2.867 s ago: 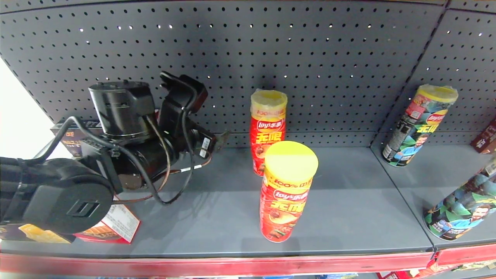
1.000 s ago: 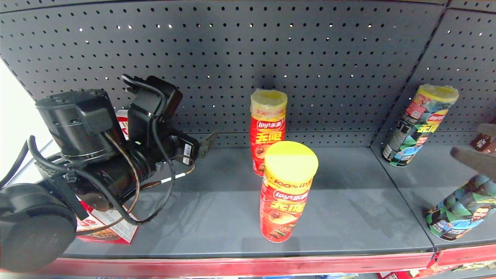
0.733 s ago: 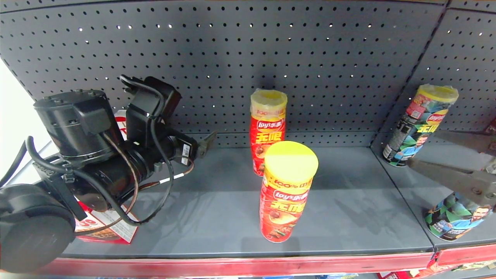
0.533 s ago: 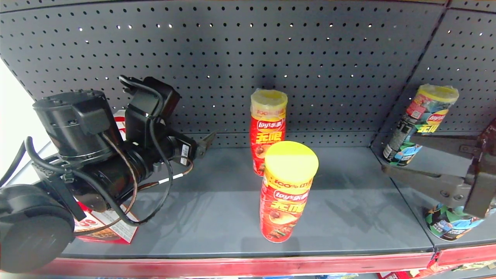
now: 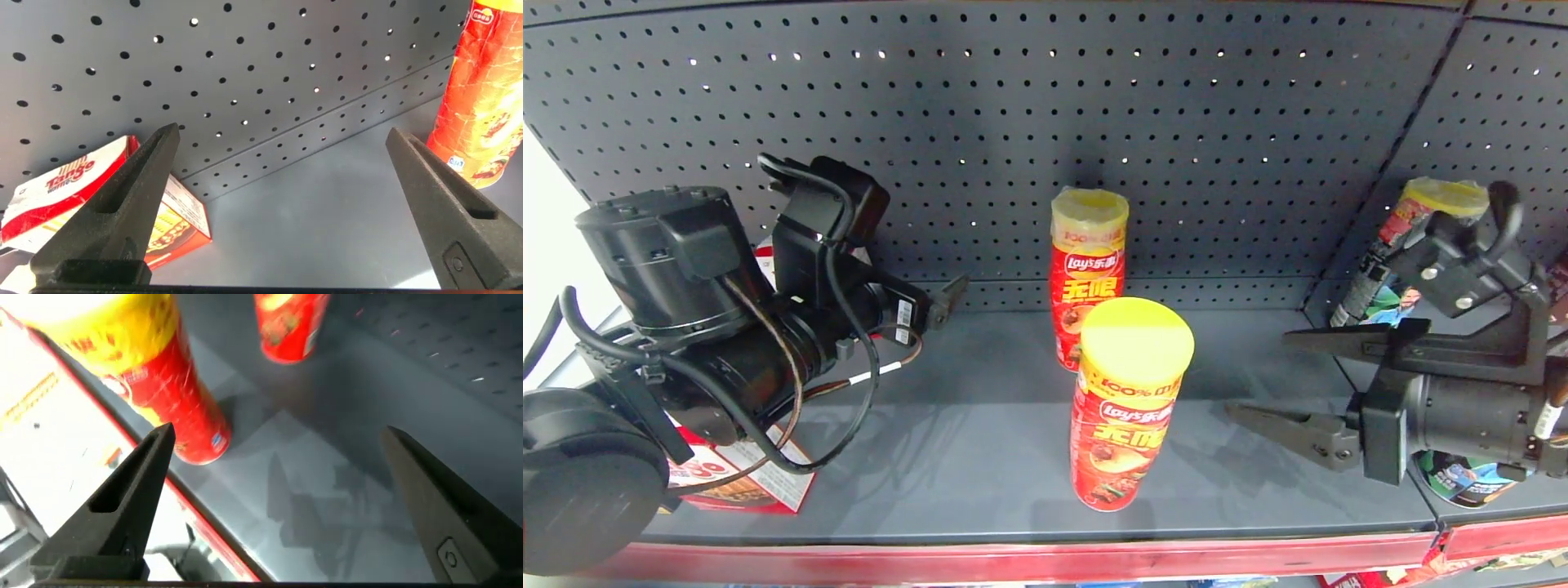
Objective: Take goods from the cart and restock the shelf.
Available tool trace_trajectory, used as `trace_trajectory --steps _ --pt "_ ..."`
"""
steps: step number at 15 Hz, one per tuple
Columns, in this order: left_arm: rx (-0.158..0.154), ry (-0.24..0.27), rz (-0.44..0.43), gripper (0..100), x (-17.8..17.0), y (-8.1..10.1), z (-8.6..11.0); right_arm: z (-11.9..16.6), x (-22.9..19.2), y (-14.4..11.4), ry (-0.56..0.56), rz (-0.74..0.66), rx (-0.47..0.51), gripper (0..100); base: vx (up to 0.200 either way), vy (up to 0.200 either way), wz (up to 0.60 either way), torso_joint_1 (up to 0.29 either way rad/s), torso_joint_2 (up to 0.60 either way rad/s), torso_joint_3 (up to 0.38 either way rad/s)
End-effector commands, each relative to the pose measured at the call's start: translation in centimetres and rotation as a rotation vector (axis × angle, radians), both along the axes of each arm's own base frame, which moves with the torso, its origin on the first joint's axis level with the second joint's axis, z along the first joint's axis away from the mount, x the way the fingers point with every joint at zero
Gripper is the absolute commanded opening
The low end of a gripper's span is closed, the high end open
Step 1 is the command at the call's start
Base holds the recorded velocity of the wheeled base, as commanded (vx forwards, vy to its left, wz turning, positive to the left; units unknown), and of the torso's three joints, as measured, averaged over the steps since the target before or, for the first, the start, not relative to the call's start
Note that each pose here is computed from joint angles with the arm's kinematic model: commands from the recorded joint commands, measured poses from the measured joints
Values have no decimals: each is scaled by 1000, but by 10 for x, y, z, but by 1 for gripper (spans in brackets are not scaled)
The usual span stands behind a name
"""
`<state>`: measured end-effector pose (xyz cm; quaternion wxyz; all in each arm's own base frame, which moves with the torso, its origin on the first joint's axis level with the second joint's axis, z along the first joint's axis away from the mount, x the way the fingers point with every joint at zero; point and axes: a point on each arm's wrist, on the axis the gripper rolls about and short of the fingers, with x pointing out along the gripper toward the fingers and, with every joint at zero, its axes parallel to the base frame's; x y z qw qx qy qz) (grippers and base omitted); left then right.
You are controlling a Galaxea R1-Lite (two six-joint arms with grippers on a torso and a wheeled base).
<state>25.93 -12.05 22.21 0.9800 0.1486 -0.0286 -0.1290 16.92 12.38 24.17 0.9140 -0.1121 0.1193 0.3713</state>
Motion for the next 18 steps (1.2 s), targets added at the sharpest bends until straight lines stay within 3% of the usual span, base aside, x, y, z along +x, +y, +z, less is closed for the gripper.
trace_trajectory --steps 1,7,18 --pt "-1 -2 1 100 0 0 0 -11 7 9 35 15 -34 100 0 0 0 0 0 0" --pt "-5 -10 2 100 -1 1 3 -32 22 27 99 43 -100 100 0 0 0 0 0 0" --pt "-6 -13 2 100 -2 1 4 -37 41 39 102 45 -125 100 0 0 0 0 0 0"
